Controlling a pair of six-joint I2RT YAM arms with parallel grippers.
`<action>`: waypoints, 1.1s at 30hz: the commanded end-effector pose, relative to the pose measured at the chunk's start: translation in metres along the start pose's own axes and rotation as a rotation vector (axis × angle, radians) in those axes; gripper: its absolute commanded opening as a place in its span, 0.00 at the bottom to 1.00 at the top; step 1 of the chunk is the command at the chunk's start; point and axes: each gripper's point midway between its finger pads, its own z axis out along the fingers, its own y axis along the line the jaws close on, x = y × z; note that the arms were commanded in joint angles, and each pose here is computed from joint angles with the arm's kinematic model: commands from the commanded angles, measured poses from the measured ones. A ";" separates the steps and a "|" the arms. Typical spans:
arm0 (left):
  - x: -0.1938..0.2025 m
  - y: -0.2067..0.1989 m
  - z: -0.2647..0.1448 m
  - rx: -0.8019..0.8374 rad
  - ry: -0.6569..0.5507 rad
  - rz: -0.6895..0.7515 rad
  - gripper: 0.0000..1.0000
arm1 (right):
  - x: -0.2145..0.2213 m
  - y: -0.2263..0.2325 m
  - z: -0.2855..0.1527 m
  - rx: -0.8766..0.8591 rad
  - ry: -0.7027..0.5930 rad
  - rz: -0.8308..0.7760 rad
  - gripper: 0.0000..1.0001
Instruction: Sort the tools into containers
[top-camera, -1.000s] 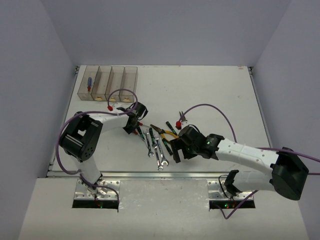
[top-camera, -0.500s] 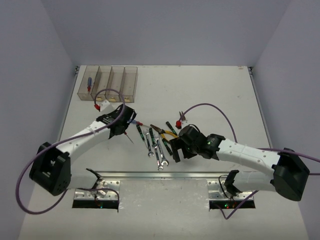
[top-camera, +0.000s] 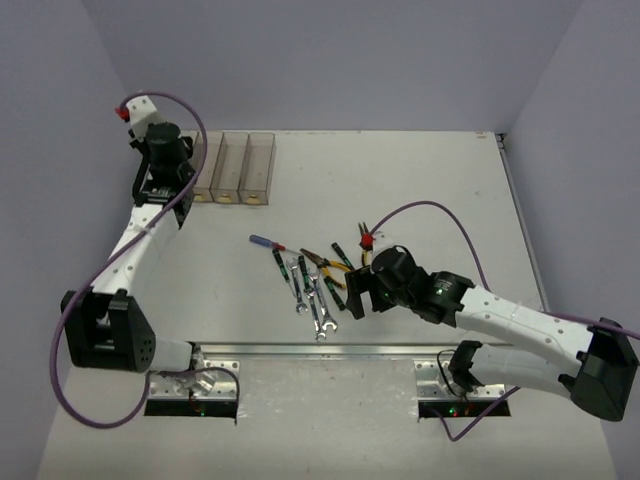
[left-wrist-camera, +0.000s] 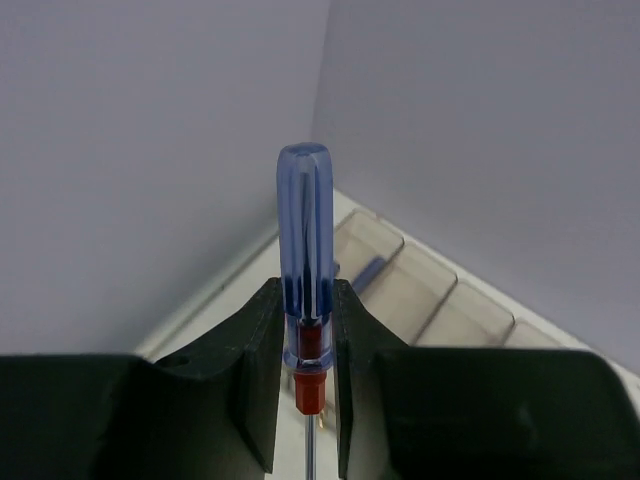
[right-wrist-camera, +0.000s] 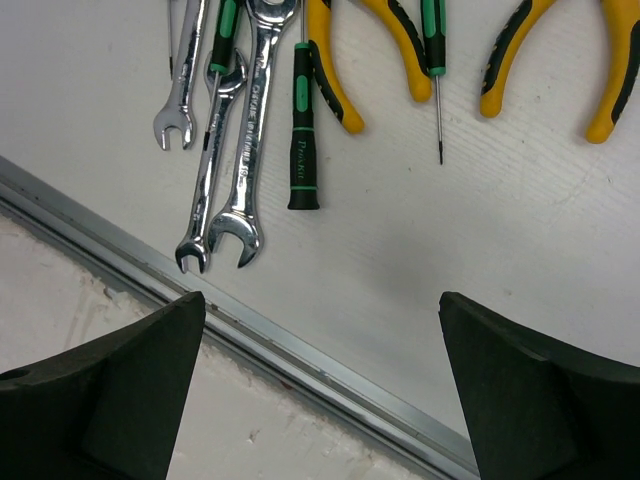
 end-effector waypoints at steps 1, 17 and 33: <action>-0.053 -0.011 0.071 0.086 -0.196 0.149 0.00 | -0.004 -0.001 -0.009 -0.011 -0.040 -0.011 0.99; 0.071 -0.054 0.181 0.416 -0.056 0.336 0.00 | 0.019 0.009 0.005 -0.091 0.015 -0.025 0.99; 0.110 -0.053 0.193 0.460 0.011 0.256 1.00 | 0.008 0.019 0.021 -0.077 0.089 -0.080 0.99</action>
